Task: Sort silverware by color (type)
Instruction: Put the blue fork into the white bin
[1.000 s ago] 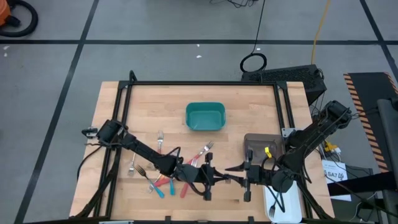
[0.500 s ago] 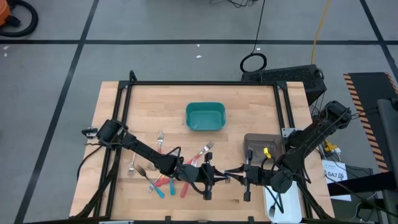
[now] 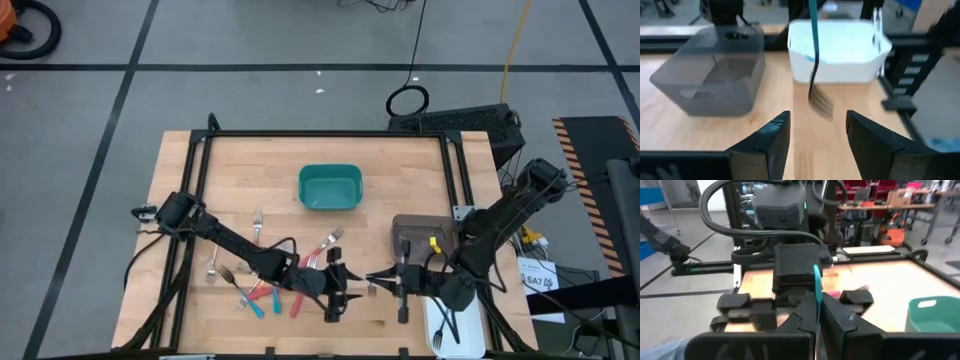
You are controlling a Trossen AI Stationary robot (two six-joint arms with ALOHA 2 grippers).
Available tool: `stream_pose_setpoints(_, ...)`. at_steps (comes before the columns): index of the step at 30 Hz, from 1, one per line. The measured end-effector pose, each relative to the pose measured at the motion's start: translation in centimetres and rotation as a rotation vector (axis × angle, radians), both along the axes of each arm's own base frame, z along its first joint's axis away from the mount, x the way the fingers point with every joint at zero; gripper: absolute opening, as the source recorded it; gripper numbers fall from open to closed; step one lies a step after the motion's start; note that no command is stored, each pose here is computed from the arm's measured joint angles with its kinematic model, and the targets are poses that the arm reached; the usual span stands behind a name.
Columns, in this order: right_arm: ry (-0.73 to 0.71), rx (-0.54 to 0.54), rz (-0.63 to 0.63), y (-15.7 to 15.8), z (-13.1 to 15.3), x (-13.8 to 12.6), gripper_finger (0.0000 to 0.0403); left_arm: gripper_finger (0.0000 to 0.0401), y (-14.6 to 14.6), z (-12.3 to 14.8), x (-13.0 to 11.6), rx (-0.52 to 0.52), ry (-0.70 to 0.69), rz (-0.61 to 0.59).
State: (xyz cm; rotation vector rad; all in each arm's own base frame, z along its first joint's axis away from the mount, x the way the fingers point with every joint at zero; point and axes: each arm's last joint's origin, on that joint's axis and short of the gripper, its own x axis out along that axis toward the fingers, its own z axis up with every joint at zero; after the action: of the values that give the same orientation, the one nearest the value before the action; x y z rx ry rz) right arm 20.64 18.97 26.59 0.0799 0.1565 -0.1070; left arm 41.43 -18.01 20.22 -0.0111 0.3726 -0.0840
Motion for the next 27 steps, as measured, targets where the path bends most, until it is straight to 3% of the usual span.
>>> stream_pose_setpoints(7, 0.026, 0.109, 0.04, -0.5, 1.4, -2.7, 0.0005, 0.0193, -0.5, 2.4, 0.3, 0.065, 0.193, 0.006)
stream_pose_setpoints(15, 0.139, 0.267, 0.066, -1.6, 1.7, -6.8, 0.0005, 0.0193, -2.4, 3.3, -0.4, 0.126, 0.184, -0.056)
stream_pose_setpoints(21, 0.203, 0.321, 0.075, -1.8, 1.4, -8.8, 0.0005, 0.0193, -1.6, 3.2, -0.4, 0.328, 0.148, 0.147)
stream_pose_setpoints(27, 0.285, 0.352, 0.052, -2.0, 0.3, -10.3, 0.0005, 0.0172, 0.8, 0.2, -0.5, 0.346, 0.218, 0.173)
